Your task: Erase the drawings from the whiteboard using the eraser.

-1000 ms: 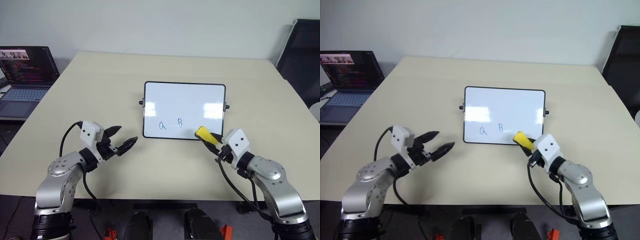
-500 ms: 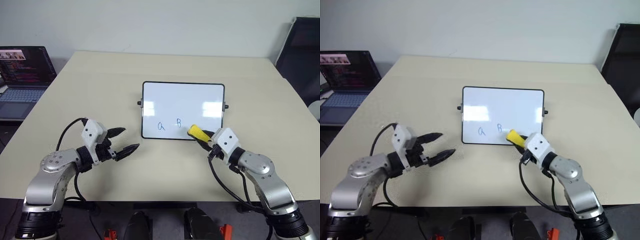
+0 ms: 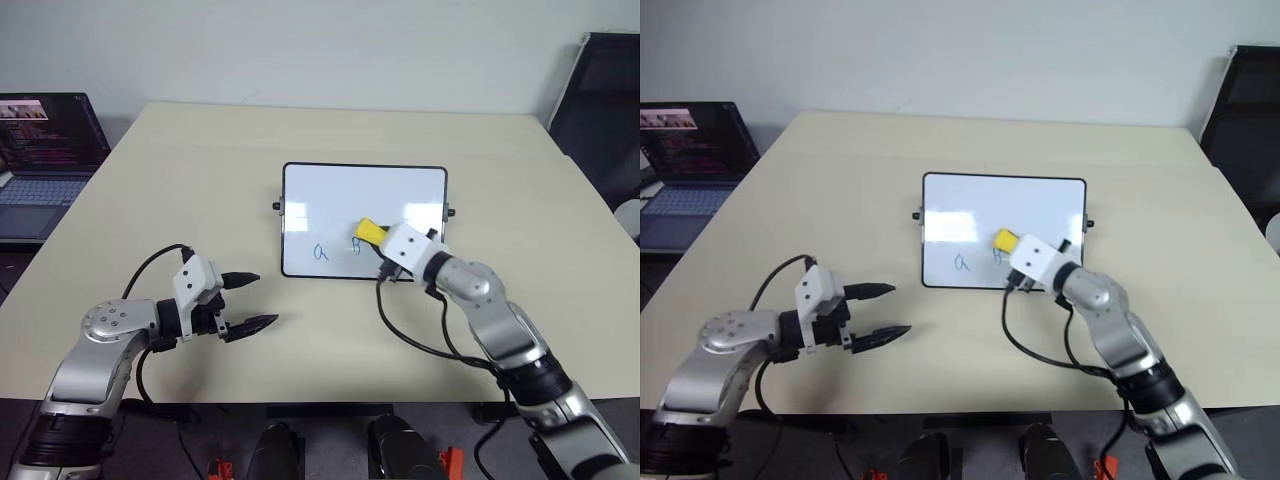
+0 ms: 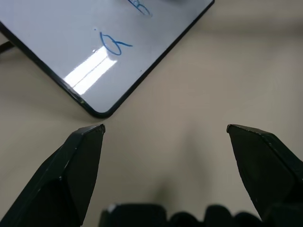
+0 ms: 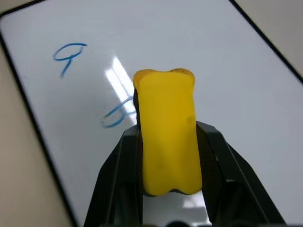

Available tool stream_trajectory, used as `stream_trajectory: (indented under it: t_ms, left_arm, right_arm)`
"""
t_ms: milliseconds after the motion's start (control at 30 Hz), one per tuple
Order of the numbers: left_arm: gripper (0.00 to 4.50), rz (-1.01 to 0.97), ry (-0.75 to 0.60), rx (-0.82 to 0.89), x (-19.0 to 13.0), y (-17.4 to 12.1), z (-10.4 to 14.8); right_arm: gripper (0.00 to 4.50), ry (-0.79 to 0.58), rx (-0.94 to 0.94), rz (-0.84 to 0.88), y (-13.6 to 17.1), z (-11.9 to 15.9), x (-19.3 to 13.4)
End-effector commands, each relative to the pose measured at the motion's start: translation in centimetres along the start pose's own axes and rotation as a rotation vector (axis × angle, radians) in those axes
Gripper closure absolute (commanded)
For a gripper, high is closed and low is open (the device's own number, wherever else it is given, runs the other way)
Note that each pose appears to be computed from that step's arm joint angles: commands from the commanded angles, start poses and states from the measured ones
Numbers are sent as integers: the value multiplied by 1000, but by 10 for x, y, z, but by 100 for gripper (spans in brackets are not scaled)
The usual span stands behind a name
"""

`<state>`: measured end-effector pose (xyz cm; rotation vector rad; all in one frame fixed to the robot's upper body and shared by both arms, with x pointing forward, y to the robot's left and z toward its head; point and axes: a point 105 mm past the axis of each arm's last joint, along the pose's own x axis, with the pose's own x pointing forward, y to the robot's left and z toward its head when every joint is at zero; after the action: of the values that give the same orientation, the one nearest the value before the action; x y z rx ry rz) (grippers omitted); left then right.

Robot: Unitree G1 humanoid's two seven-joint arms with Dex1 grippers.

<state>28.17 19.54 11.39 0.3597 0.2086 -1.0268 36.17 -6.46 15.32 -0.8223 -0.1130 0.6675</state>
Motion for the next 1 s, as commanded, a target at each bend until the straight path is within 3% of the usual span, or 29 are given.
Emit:
stream_trajectory:
  t_ms: [33, 233, 367, 600, 800, 1000]
  left_arm:
    - [0, -11, -20, 59, 0, 6, 10]
    - [0, -19, -49, 78, 5, 10, 18]
    - [0, -21, -54, 82, 8, 12, 21]
    - [0, -27, -60, 80, 10, 11, 21]
    - [0, -28, -65, 74, 11, 11, 21]
    - [0, -34, -65, 73, 12, 9, 22]
  right_arm:
    - [333, 15, -50, 28, 2, 4, 10]
    - [334, 174, -83, 210, 22, -25, 1]
    - [334, 207, -121, 252, 22, -33, -8]
    - [335, 166, -171, 57, -15, -24, -2]
    - [336, 207, -148, 282, 27, -36, -12]
    - [336, 170, -164, 57, -13, -24, -1]
